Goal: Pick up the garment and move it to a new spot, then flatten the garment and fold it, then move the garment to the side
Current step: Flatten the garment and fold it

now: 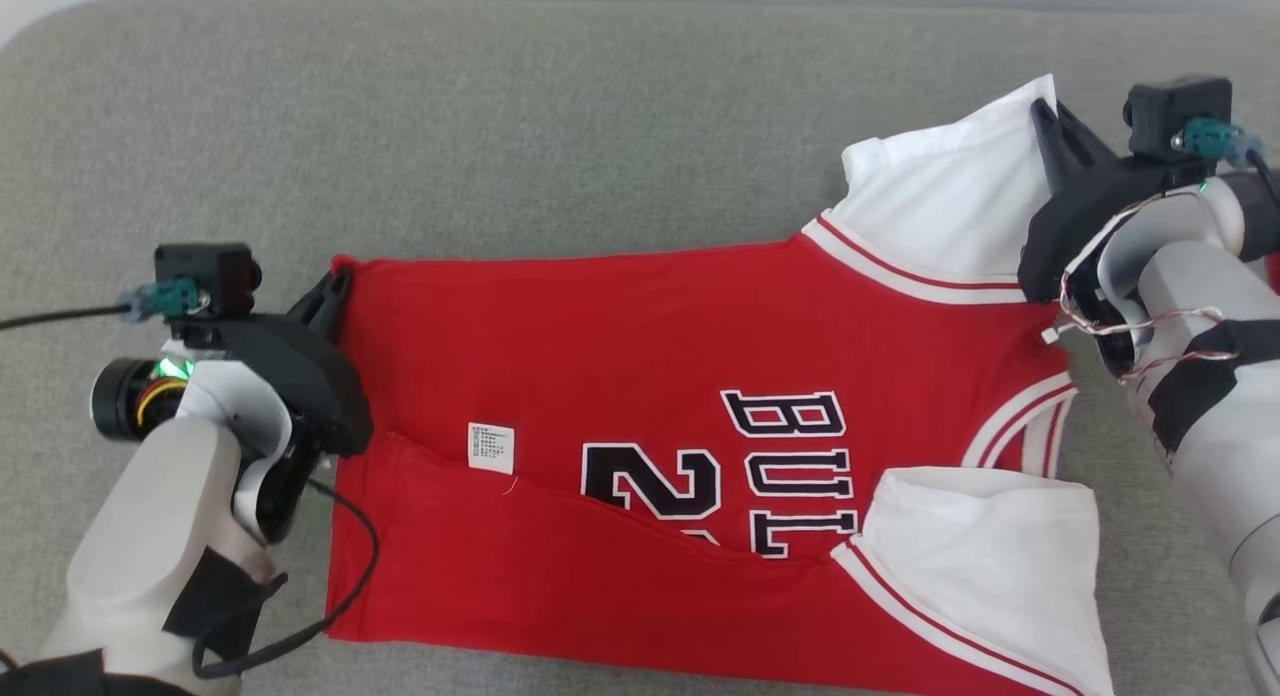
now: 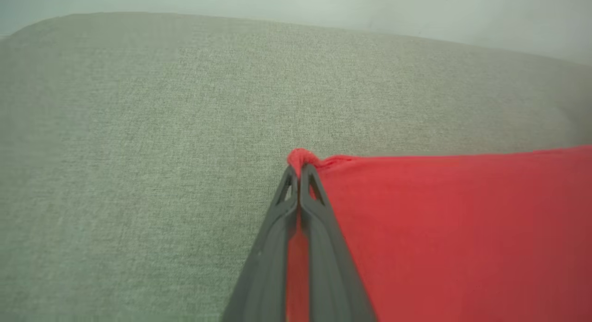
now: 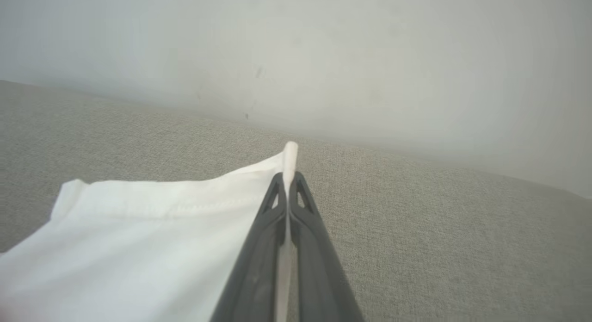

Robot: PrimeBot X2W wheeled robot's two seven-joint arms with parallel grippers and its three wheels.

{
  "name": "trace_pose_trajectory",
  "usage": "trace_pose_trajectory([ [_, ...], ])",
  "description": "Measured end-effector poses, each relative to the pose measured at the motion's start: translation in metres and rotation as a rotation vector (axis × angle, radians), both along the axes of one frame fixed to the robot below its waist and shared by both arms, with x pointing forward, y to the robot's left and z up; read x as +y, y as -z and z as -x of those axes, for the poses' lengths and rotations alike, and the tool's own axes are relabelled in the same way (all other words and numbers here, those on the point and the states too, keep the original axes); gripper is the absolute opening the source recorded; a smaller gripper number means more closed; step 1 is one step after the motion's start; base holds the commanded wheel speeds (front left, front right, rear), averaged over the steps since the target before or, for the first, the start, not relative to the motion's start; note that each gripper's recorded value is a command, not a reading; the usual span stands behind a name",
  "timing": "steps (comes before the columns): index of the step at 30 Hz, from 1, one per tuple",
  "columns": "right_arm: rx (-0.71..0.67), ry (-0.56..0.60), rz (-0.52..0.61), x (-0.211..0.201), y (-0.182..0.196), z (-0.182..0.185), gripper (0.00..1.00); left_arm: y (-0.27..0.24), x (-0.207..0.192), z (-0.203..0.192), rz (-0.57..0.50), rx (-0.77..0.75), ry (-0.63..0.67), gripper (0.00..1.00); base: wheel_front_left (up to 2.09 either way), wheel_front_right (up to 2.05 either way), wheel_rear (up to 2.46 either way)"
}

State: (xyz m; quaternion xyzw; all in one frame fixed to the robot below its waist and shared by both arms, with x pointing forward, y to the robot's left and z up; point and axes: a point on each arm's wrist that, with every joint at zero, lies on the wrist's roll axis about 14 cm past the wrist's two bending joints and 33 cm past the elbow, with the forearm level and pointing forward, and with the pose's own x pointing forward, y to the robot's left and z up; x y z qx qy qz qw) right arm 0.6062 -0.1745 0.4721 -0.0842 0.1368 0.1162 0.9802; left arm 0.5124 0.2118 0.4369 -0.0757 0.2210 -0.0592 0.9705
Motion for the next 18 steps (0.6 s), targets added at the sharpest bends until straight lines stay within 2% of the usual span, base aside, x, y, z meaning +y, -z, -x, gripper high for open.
trace_pose_trajectory([
  [12, -0.096, 0.009, -0.088, -0.008, -0.025, 0.050, 0.00, -0.014, 0.002, 0.026, 0.033, -0.122, -0.049, 0.00, 0.00, 0.00, 0.00],
  [18, -0.126, 0.023, -0.168, -0.015, -0.028, 0.085, 0.00, 0.001, 0.000, 0.048, 0.057, -0.111, -0.069, 0.00, 0.00, 0.00, 0.00],
])
